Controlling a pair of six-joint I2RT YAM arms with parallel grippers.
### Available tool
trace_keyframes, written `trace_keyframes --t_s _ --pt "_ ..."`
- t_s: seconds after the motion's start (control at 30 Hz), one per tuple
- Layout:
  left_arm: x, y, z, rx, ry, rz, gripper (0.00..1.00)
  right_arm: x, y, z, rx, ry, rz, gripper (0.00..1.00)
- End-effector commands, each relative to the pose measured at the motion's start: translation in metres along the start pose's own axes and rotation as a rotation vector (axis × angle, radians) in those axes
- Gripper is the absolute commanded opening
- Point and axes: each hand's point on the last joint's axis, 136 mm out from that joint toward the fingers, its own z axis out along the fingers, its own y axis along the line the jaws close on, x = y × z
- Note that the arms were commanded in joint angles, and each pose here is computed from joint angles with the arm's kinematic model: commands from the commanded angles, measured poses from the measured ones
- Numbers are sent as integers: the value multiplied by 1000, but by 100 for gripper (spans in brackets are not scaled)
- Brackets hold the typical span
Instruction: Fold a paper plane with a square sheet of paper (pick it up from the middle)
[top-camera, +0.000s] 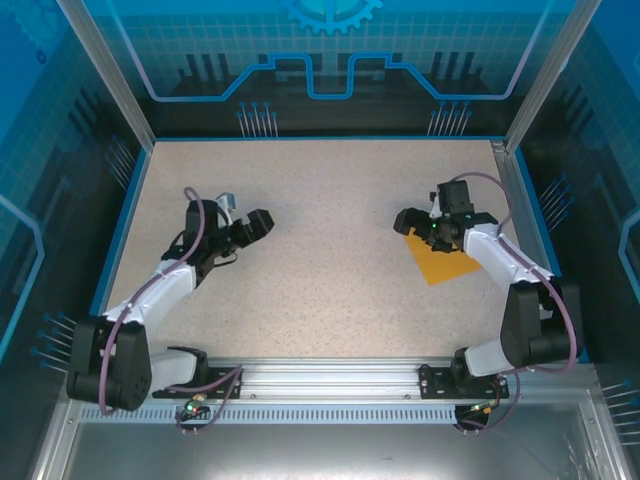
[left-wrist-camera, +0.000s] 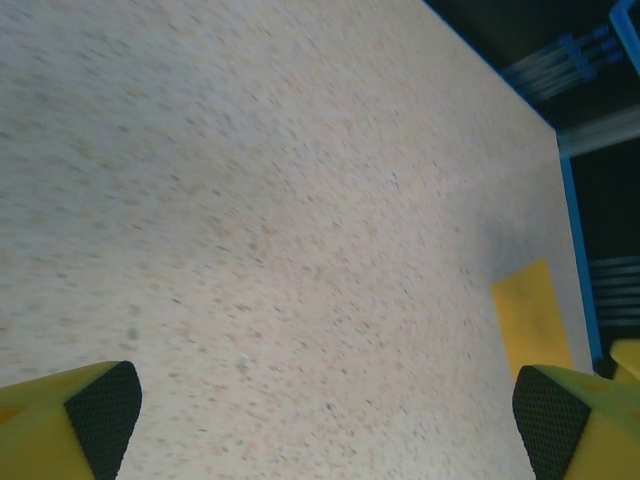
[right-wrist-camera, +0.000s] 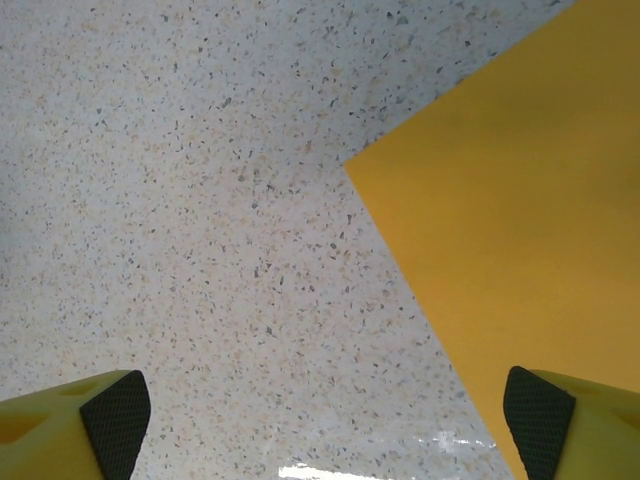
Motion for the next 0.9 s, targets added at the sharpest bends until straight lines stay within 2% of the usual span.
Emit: trace_keyframes --t_s 0.0,0.07,0.17,0.27,0.57,0.87 --pt "6 -28 11 83 60 30 99 4 -2 5 66 48 23 93" --pt "12 -33 19 89 89 36 99 2 -23 4 184 56 69 93" --pt "22 -36 27 96 121 46 99 10 -42 12 279 116 144 93" --pt "32 -38 32 100 144 56 99 22 -44 27 278 170 187 93" --pt "40 -35 32 96 162 66 99 38 -52 51 329 225 244 92" --pt "40 -35 33 93 167 69 99 62 -26 76 334 262 262 92"
